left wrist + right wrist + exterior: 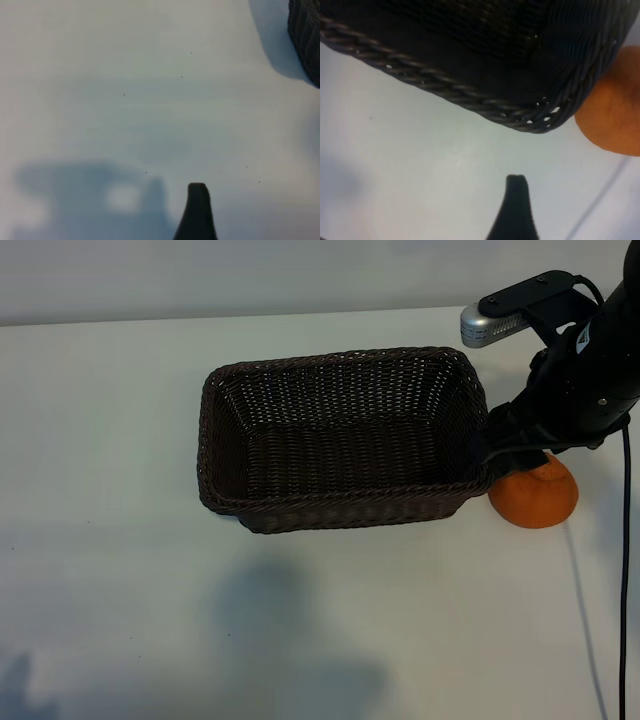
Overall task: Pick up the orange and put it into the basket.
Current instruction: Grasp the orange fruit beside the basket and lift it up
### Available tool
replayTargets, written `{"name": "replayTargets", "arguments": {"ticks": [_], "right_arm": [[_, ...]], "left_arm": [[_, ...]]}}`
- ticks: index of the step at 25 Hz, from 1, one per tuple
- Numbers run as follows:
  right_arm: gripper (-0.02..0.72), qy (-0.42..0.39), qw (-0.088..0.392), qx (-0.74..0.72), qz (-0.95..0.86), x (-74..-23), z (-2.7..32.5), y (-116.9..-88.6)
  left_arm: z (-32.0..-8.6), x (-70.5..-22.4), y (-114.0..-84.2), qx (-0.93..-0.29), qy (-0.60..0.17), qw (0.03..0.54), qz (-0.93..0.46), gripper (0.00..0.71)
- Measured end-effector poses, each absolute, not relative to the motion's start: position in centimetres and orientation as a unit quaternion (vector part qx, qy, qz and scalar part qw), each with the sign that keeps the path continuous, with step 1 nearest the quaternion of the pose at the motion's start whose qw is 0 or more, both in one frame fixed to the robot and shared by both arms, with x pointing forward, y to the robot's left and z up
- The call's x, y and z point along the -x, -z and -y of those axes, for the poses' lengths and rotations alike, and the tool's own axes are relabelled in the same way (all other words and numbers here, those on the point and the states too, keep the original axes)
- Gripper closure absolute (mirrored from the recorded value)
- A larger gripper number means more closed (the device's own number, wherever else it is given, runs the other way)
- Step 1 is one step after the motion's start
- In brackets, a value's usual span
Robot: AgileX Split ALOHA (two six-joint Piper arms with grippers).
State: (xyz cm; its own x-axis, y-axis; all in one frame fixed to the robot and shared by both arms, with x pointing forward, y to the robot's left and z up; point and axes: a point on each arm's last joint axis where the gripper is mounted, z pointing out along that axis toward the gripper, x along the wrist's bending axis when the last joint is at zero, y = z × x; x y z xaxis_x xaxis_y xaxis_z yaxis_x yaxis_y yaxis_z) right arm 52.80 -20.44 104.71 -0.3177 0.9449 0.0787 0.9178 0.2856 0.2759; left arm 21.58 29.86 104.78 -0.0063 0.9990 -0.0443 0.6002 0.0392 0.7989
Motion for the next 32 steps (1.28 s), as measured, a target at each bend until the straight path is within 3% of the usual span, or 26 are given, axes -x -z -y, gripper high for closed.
{"name": "replayTargets", "arguments": {"ticks": [13,20,32], "right_arm": [[0.133,-0.131,0.097,-0.626,-0.763,-53.5,21.3,-104.8],[0.133,-0.122,0.103,-0.661,-0.733,-54.1,23.6,-104.7],[0.133,-0.07,0.063,-0.682,-0.725,-55.9,24.5,-100.6]], "left_arm": [[-29.7,-21.6,-104.8,-0.623,-0.296,0.335,-0.642,0.114],[-29.8,-21.7,-104.6,-0.623,-0.297,0.331,-0.643,0.114],[-29.8,-22.5,-104.0,-0.634,-0.313,0.331,-0.625,0.114]]}}
